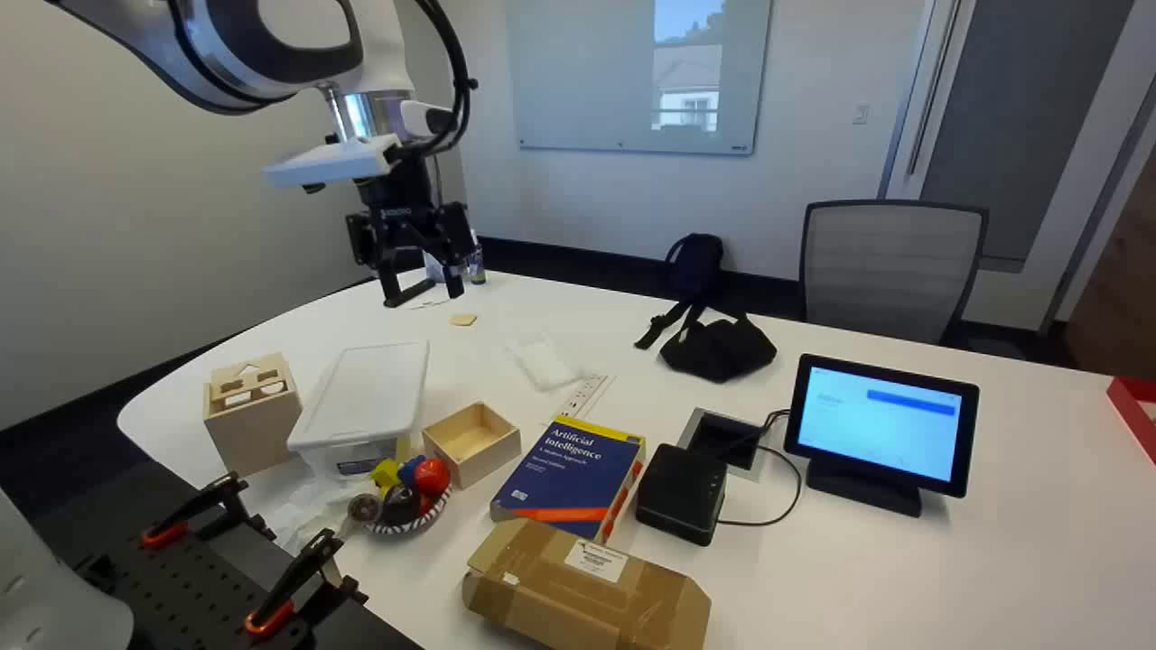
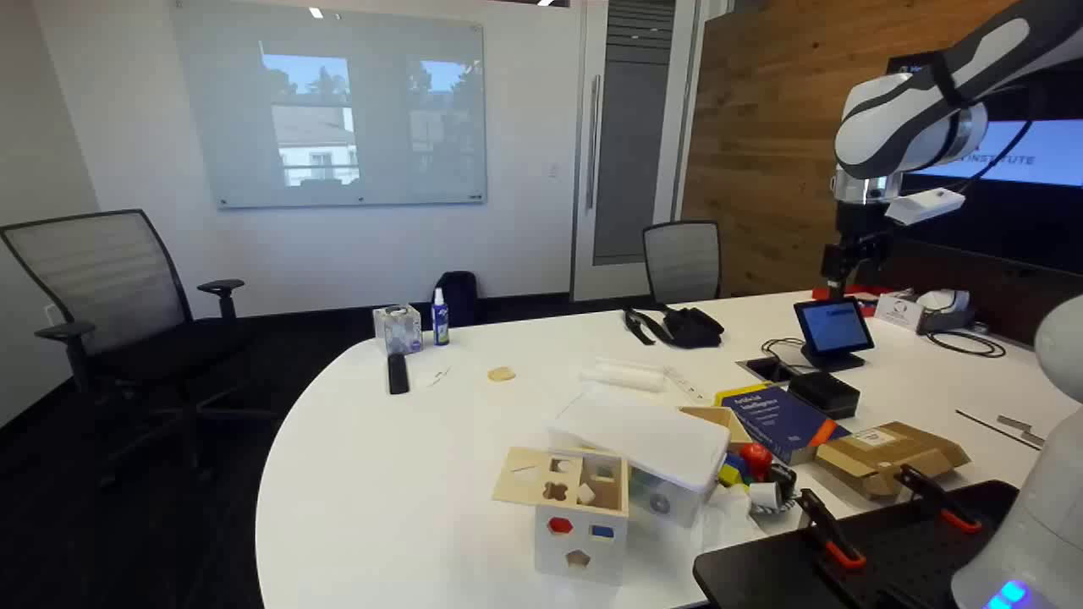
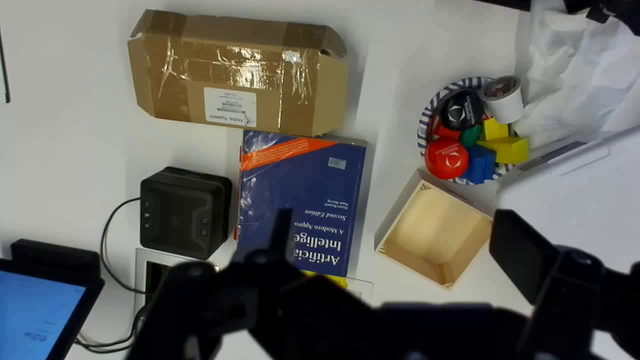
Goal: Move the black object from the bowl to the wooden box
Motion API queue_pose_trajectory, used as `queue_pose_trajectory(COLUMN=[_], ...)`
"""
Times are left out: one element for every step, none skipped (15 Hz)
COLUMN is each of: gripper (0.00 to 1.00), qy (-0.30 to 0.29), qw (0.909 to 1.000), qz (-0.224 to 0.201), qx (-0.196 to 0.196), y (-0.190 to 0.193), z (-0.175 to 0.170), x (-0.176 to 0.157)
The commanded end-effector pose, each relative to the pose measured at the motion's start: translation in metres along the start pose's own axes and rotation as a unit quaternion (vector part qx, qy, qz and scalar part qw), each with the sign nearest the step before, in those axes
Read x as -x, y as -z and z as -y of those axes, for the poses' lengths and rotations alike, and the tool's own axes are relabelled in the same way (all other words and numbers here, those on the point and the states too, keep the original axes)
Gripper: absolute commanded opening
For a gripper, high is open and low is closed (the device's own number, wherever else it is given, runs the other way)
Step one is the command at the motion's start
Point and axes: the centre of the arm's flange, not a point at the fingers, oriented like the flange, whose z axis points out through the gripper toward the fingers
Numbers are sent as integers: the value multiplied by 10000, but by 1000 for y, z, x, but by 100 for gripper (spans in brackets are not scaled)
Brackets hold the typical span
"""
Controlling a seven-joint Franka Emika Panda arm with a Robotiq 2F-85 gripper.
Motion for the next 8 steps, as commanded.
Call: queue_pose_trajectory(gripper=[100,100,100,100,100,100,100,100], qy=[0,108,328,566,744,933,1021,1122], qw=[10000,9999,9994,9982,9970,9952,9943,9931], qz=[0,-8,-18,-65,-84,-112,-105,-118], qx=[0,-30,-79,-162,-186,-279,-276,-325], y=[0,-8,-18,-27,-38,-51,-63,-77], z=[0,3,9,17,27,38,48,59], x=[0,-4,-9,-14,-20,-26,-31,-36])
